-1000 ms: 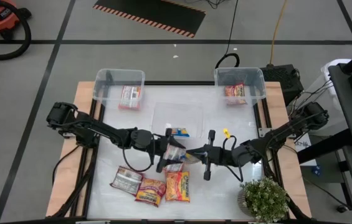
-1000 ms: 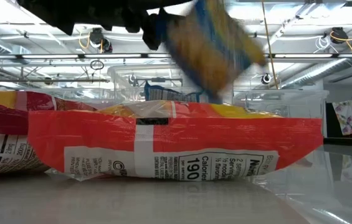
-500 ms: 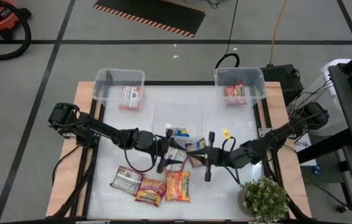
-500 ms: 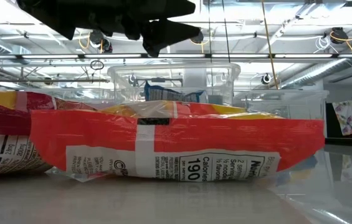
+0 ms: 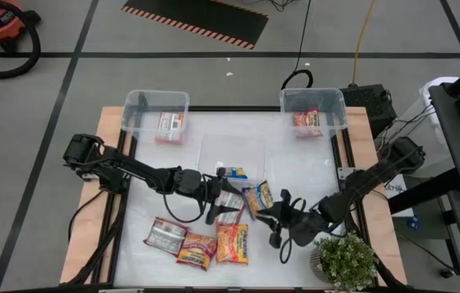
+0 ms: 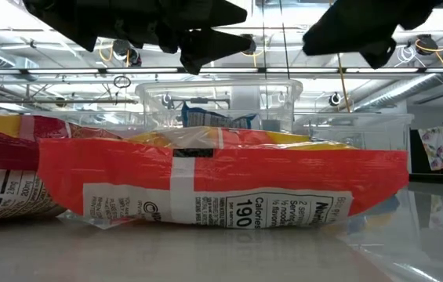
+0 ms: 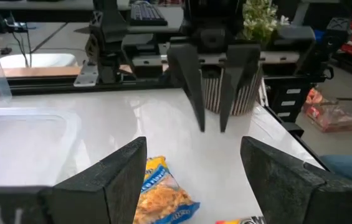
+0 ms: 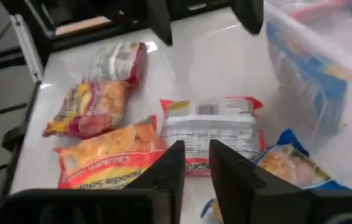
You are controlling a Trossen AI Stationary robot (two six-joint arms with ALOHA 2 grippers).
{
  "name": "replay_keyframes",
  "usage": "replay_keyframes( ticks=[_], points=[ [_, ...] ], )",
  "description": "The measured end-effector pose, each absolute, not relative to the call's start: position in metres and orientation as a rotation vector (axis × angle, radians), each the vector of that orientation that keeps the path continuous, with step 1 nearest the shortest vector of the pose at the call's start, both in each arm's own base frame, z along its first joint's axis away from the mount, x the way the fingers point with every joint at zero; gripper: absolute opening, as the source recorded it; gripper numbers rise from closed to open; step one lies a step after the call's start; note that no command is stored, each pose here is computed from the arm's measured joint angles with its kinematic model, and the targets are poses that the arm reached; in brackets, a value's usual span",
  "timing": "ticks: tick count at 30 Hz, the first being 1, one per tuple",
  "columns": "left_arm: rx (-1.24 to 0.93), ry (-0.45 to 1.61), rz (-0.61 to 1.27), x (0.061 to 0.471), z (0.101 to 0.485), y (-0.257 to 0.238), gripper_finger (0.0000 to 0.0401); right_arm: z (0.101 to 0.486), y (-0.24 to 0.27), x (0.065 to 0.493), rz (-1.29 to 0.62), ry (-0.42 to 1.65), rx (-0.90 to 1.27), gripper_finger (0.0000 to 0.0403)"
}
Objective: Sort Maruchan noodles
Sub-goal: Put the blue noodle pack into the bottom transparent bin
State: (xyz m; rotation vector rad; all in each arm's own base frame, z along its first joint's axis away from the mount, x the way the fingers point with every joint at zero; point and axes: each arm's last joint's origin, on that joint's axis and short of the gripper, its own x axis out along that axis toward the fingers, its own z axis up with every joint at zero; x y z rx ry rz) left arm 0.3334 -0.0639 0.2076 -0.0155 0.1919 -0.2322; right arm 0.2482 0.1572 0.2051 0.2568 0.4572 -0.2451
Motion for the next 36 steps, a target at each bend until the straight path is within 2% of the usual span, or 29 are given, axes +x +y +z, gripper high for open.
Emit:
replay_keyframes(
  ticks=[8,17,25,30,36],
  points=[
    [-0.017,0.178,-0.203,0.332,0.214,-0.055,0.0262,0.191,0.148,0.244,-0.233,0.649,0.303,0.0123],
    [0.022,0.234,-0.201,0.325,0.219,-0.053,0.0262,0.181,0.143,0.233,-0.237,0.811,0.238,0.0151],
    [0.019,0.253,-0.2,0.321,0.222,-0.052,0.0262,0.177,0.14,0.229,-0.283,0.854,0.244,0.0192],
    [0.01,0.253,-0.202,0.321,0.222,-0.053,0.0262,0.157,0.136,0.223,-0.299,0.896,0.265,0.0218],
    [0.006,0.255,-0.203,0.321,0.222,-0.053,0.0262,0.142,0.13,0.216,-0.329,0.904,0.293,0.0222]
  ],
)
